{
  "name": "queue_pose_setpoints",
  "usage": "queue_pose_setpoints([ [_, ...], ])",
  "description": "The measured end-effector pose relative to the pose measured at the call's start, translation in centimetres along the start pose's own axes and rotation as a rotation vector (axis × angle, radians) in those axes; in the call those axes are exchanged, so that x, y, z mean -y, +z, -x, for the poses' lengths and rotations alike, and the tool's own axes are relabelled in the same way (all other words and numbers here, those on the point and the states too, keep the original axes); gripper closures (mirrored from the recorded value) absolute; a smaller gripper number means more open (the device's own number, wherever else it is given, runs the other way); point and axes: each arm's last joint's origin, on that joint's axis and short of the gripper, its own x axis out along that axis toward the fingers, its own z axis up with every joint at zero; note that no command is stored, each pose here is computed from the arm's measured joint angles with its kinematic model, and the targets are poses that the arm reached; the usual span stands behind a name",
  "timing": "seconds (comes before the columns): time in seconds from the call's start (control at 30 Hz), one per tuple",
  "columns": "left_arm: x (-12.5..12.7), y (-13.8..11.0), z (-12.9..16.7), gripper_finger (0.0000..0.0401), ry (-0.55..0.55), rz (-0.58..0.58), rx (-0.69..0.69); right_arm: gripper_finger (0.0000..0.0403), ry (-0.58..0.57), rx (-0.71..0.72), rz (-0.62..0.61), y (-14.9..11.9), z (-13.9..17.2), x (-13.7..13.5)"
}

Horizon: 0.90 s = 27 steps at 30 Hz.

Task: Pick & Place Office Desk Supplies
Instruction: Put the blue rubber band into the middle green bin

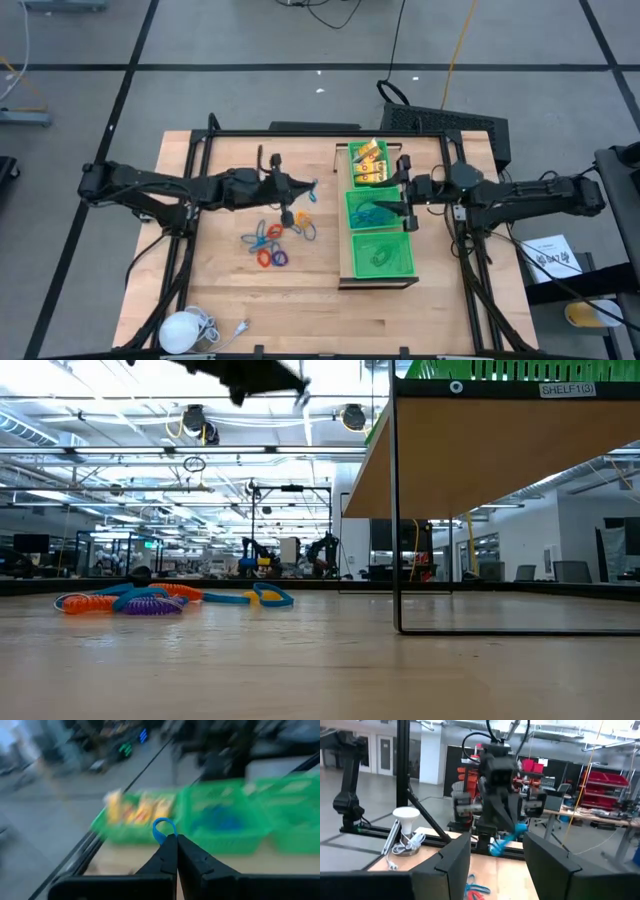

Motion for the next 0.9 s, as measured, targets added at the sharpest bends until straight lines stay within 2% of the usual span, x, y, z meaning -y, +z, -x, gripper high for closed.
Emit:
queue_pose_setpoints([
  [0.17, 0.3, 1.8, 0.2, 0.0398, -0.111, -0.033, 0.199, 0.0229, 0.003, -0.045, -0.066, -1.3, -1.9, 0.2],
  [0.27, 0.4, 2.1, 0.1, 0.0396, -0.130, -0.057, 0.252, 0.0216, 0.005, -0.069, -0.080, -1.6, -3.3, 0.4],
  [0.57, 0.8, 1.6, -1.0, 0.0398, -0.159, -0.071, 0.271, 0.0151, 0.036, -0.082, -0.179, -2.3, -7.8, 0.9],
  [0.7, 0.8, 1.5, -1.1, 0.0396, -0.159, -0.072, 0.263, 0.0148, 0.059, -0.074, -0.198, -2.6, -9.5, 1.1],
  [0.9, 0.9, 1.3, -1.2, 0.0396, -0.164, -0.068, 0.246, 0.0165, 0.060, -0.028, -0.207, -3.0, -10.9, 1.3],
])
